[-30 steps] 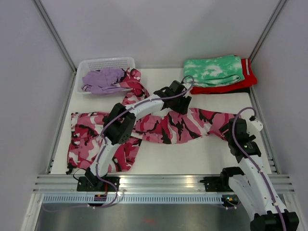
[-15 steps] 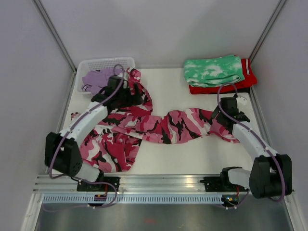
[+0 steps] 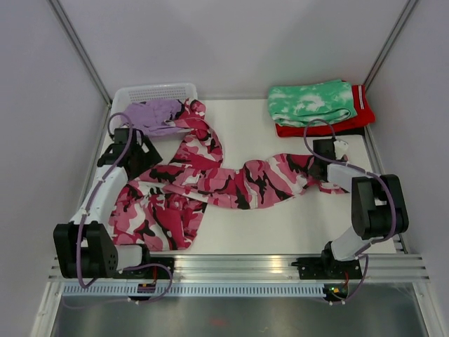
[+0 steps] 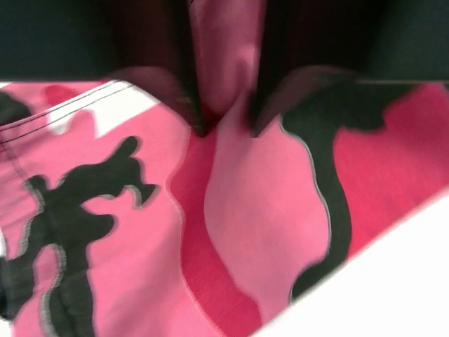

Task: Fold and stack the trousers
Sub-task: Flatten the trousers out

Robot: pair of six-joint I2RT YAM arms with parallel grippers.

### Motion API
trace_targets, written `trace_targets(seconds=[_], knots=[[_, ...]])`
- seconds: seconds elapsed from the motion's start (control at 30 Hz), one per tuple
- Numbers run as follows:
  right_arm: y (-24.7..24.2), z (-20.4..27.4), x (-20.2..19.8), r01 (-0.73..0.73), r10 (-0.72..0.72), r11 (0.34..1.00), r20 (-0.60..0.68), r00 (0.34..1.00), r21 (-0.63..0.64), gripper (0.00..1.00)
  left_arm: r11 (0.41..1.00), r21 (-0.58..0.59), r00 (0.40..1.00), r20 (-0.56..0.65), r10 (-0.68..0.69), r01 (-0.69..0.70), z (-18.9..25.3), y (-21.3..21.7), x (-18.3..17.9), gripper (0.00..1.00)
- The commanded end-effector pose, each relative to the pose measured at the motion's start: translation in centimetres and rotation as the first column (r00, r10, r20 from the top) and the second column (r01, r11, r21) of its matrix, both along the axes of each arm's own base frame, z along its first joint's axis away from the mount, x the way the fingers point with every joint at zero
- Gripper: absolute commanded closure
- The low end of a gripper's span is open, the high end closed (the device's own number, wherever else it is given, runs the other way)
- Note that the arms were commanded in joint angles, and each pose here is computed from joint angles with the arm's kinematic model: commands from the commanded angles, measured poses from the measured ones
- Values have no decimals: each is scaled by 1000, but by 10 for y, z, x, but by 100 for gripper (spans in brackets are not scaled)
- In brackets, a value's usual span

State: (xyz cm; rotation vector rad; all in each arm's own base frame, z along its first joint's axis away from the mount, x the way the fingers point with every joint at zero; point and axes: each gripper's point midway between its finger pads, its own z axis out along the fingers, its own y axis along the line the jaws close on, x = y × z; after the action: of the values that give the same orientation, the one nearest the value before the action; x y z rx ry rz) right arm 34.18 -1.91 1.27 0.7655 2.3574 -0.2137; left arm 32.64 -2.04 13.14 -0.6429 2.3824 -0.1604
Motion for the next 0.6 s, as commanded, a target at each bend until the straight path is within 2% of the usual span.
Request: trace_targets(seconds=[0.0, 0.03, 0.07, 0.17, 0.37, 0.5, 0.57], knots=[[10, -34, -1, 5, 1, 994, -54, 999, 109, 67, 961, 76, 964, 30, 263, -264, 19, 67, -11, 0], [5, -36, 2, 22, -15, 993, -59, 998, 116, 73, 945, 46, 946, 20, 324, -324, 17, 89, -15, 0], [3, -36, 5, 28, -21, 992, -56, 998, 126, 85, 935, 39, 936, 16, 353, -353, 14, 101, -16, 1], [-9, -27, 22, 33, -30, 988, -24, 999, 152, 100, 911, 15, 910, -22, 413, -413, -2, 136, -19, 3], [-29, -4, 45, 2, -4, 997, 28, 1000, 81, 100, 899, 8, 897, -61, 438, -438, -30, 174, -5, 10], [-43, 0, 47, 29, -33, 995, 47, 998, 93, 100, 889, 7, 884, -97, 456, -458, -52, 189, 11, 10], [-50, 3, 47, 34, -40, 993, 59, 997, 109, 100, 891, 7, 890, -38, 454, -455, -46, 196, 24, 9]])
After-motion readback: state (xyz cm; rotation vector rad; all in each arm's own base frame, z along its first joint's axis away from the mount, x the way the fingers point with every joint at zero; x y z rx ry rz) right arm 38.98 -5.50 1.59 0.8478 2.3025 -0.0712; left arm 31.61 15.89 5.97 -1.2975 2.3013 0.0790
